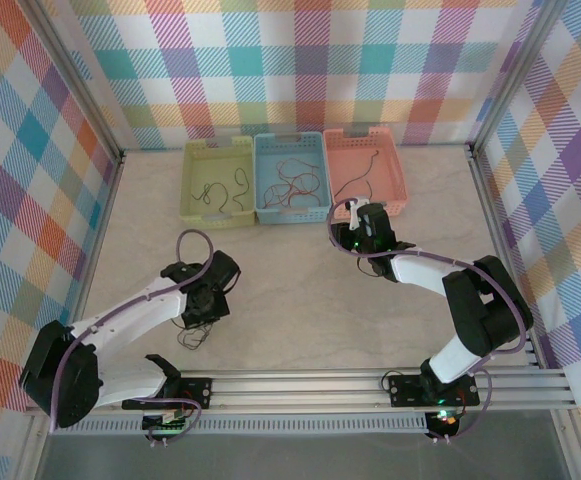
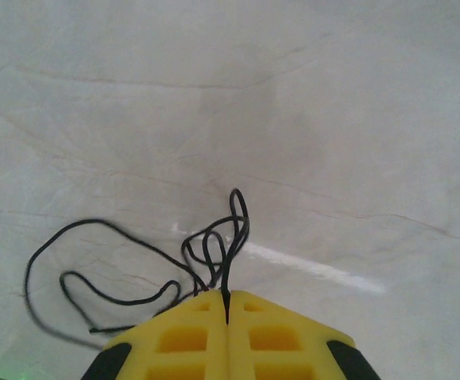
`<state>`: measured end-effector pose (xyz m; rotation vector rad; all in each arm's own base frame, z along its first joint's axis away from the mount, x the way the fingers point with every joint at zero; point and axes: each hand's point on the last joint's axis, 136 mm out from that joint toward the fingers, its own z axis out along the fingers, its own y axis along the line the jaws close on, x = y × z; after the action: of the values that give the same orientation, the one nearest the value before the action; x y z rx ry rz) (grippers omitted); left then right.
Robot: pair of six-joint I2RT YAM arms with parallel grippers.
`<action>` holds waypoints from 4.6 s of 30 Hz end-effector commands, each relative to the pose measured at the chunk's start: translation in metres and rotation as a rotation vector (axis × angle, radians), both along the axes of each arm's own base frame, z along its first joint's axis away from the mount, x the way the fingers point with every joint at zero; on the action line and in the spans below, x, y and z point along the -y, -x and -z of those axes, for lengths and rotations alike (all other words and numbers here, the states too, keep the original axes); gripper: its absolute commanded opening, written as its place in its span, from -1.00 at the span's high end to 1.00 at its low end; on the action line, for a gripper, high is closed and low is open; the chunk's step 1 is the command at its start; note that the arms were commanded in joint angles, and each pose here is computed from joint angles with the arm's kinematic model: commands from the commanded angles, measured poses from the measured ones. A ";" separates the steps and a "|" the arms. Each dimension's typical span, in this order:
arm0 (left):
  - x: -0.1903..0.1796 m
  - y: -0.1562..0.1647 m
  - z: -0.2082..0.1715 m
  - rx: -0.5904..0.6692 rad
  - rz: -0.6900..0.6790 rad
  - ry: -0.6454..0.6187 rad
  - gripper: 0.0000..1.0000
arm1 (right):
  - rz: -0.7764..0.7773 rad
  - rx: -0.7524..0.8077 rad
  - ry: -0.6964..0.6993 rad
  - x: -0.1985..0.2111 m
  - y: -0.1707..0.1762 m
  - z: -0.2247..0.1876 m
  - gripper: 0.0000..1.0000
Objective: Untangle the cables
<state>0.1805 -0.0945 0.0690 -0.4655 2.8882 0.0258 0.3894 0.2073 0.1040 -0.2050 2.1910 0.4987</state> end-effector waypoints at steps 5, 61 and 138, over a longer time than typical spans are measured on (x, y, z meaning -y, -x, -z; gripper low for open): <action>0.089 -0.037 -0.117 0.273 0.354 0.396 1.00 | -0.084 0.140 -0.089 -0.010 0.010 -0.032 0.27; 0.167 0.038 -0.298 0.307 0.921 1.007 1.00 | -0.171 0.155 -0.102 -0.059 -0.019 -0.021 0.36; 0.192 -0.043 -0.381 0.556 0.753 0.955 1.00 | -0.841 0.373 -0.118 -0.134 0.114 -0.051 0.34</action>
<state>0.2278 -0.2888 0.4312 0.4609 2.2100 -1.3526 0.2686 0.3495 0.1352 -1.1305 1.6949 0.9978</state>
